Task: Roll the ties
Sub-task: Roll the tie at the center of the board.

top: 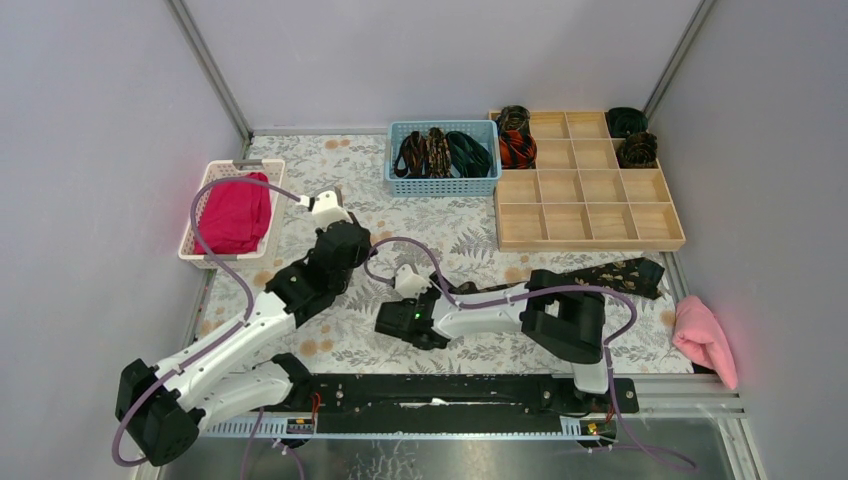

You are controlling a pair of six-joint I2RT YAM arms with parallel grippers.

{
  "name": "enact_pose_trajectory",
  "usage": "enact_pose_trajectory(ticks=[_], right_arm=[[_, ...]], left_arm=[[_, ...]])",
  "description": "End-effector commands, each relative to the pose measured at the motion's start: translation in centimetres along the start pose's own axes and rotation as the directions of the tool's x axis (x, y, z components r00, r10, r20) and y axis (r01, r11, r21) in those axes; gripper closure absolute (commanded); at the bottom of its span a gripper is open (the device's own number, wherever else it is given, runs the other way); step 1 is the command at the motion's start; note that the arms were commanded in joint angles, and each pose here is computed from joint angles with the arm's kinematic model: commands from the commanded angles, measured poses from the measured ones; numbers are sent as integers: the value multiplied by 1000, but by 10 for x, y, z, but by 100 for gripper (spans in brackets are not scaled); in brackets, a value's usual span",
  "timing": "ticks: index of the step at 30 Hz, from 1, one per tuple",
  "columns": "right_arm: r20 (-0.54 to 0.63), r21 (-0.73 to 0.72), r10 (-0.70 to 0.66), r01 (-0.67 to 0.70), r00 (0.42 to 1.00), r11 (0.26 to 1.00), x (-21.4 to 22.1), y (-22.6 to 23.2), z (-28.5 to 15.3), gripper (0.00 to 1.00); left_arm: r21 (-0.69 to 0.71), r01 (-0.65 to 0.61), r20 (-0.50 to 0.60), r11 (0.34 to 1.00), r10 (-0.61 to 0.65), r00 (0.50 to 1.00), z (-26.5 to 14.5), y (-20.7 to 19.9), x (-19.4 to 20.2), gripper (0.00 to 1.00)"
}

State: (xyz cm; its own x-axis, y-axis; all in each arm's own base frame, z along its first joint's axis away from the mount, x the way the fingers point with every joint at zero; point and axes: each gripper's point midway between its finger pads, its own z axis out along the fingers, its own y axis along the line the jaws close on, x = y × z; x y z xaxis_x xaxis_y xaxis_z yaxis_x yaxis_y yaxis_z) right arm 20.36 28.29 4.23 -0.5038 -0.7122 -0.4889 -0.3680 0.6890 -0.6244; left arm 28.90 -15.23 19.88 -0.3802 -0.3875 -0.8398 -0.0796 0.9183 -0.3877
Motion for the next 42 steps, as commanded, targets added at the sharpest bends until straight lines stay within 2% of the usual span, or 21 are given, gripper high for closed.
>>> enact_pose_trajectory(ticks=[1,17,24,29,35,39,42], right_arm=[[-24,-17,51,-52,998,999,5,-11,6,32],[-147,-1,143,-145,979,989,40,-27,34,32],[-202,10,195,-197,960,980,53,-33,46,49],[-188,-23,267,-276,945,961,48,-32,44,60],[-166,-161,401,-426,901,890,16,-19,29,63],[-182,-290,483,-516,857,806,-3,-6,18,63],[-188,-404,548,-573,815,713,-23,4,10,64]], left_arm=[[-6,-22,7,1000,22,1000,4,2,3,100],[41,-27,-6,999,28,1000,9,-11,6,100],[50,-31,-2,998,32,999,10,-14,5,100],[54,-32,-24,998,33,999,17,-12,19,100],[28,-22,-30,999,23,999,28,-6,34,100],[-27,-26,-39,999,24,999,36,4,43,100],[-34,-23,-50,999,22,999,40,6,51,100]])
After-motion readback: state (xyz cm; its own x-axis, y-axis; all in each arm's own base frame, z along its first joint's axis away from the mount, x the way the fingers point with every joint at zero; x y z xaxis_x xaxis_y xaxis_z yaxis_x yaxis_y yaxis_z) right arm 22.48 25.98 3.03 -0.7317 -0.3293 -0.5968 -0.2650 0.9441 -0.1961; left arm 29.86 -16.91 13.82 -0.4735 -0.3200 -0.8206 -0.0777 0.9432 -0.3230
